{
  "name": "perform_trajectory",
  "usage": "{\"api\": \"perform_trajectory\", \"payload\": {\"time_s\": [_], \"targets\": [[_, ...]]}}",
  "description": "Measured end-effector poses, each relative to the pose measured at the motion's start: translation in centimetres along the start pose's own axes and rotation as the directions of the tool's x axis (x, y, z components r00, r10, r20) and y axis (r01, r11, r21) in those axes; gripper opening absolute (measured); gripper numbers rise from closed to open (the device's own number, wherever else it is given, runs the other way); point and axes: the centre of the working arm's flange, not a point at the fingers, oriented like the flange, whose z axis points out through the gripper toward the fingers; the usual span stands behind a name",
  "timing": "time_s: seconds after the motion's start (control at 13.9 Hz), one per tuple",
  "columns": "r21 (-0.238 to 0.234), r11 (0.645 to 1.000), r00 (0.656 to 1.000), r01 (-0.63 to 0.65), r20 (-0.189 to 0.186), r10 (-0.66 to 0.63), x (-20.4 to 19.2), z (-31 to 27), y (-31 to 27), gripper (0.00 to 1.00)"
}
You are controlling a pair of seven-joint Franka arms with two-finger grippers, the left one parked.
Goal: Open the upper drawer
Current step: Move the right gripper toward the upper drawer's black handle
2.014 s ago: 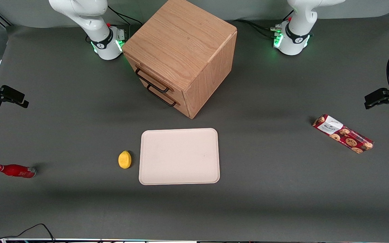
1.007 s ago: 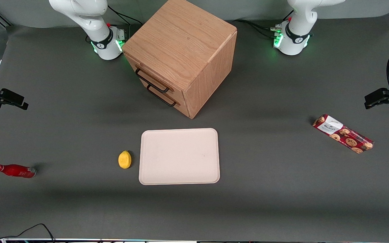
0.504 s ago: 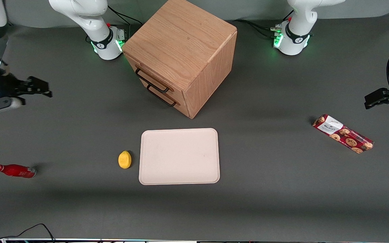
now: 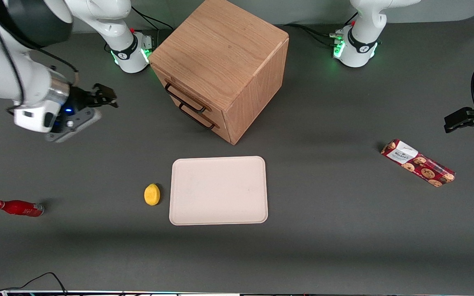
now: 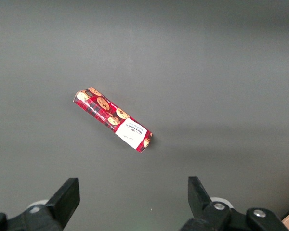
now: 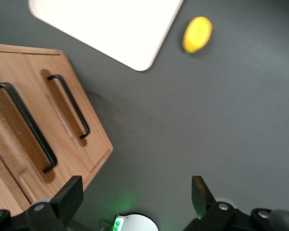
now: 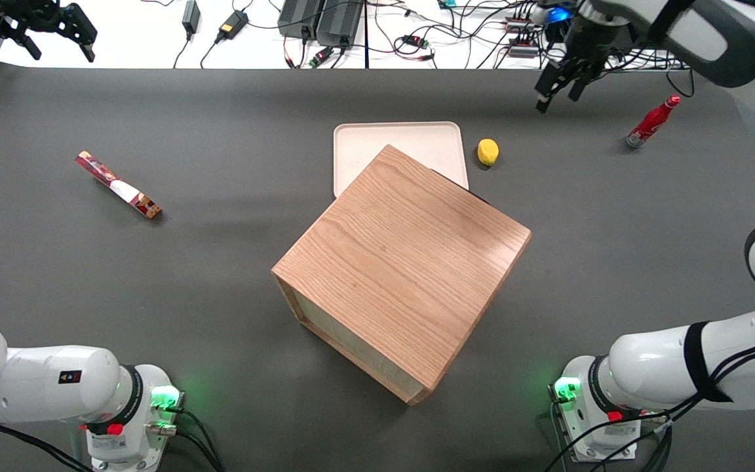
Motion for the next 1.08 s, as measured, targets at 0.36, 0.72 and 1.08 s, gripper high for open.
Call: {"api": "perform_trajectory", "payload": {"time_s": [0.36, 0.72, 1.08], "targets": [[0.022, 0.992, 0.993, 0.121, 0.000, -0.121, 2.4, 5.2, -6.8, 1.00], [0.035, 0.983, 0.983, 0.183, 0.025, -0.183, 2.8, 9.2, -10.7, 1.00], [0.042, 0.978, 0.978, 0.207, 0.031, -0.208, 2.7, 12.1, -12.4, 1.00]]}}
